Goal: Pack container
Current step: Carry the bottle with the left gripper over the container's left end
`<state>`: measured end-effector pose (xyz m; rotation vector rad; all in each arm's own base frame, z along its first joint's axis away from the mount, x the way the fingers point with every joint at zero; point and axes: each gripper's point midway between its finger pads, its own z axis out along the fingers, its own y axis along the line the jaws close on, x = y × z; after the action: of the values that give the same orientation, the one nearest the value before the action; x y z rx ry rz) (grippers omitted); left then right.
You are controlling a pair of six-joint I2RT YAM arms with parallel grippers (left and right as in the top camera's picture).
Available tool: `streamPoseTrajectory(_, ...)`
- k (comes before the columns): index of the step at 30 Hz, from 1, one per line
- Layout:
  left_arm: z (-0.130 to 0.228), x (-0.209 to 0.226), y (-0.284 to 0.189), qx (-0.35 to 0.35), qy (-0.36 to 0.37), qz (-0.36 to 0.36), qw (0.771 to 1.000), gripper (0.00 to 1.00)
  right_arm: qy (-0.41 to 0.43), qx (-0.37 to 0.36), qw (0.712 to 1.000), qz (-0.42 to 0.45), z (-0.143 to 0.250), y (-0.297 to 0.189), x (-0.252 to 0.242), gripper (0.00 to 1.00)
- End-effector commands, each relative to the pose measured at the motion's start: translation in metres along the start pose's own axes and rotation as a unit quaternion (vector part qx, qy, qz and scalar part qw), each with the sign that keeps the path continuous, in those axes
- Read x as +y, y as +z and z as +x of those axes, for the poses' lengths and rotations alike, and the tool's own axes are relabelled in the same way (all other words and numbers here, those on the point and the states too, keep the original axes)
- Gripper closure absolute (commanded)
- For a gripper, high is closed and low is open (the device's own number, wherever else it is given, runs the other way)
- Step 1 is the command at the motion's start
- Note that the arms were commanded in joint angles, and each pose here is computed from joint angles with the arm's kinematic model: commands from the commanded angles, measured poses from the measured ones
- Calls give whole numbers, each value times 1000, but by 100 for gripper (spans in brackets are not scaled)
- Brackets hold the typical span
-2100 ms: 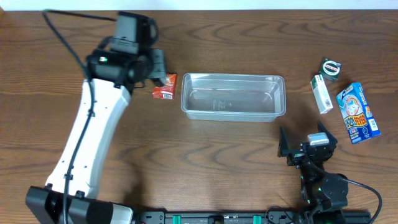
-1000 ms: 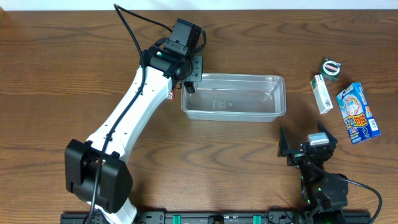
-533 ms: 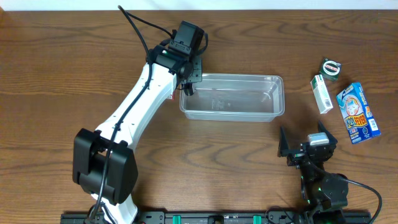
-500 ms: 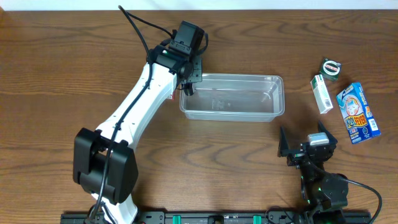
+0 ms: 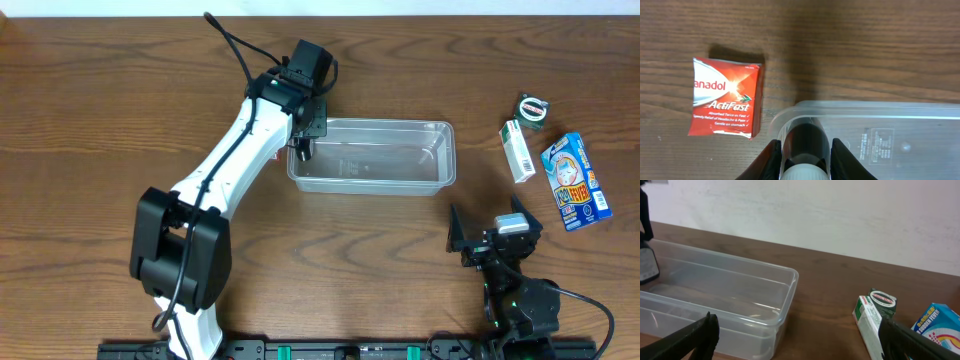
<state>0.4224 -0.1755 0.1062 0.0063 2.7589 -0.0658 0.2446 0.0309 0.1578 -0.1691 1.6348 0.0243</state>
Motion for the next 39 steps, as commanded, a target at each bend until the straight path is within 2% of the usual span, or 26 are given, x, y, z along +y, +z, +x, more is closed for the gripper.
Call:
streamPoseTrajectory(1, -7, 2, -1, -11, -4, -12, 1000, 78, -6, 0, 1000, 3, 1, 0, -2, 1)
streamPoseTrajectory(6, -6, 2, 0, -9, 20, -13, 1000, 78, -6, 0, 1000, 3, 1, 0, -2, 1)
streamPoseTrajectory(39, 20, 7, 30, 31, 26, -28, 999, 78, -6, 0, 1000, 3, 1, 0, -2, 1)
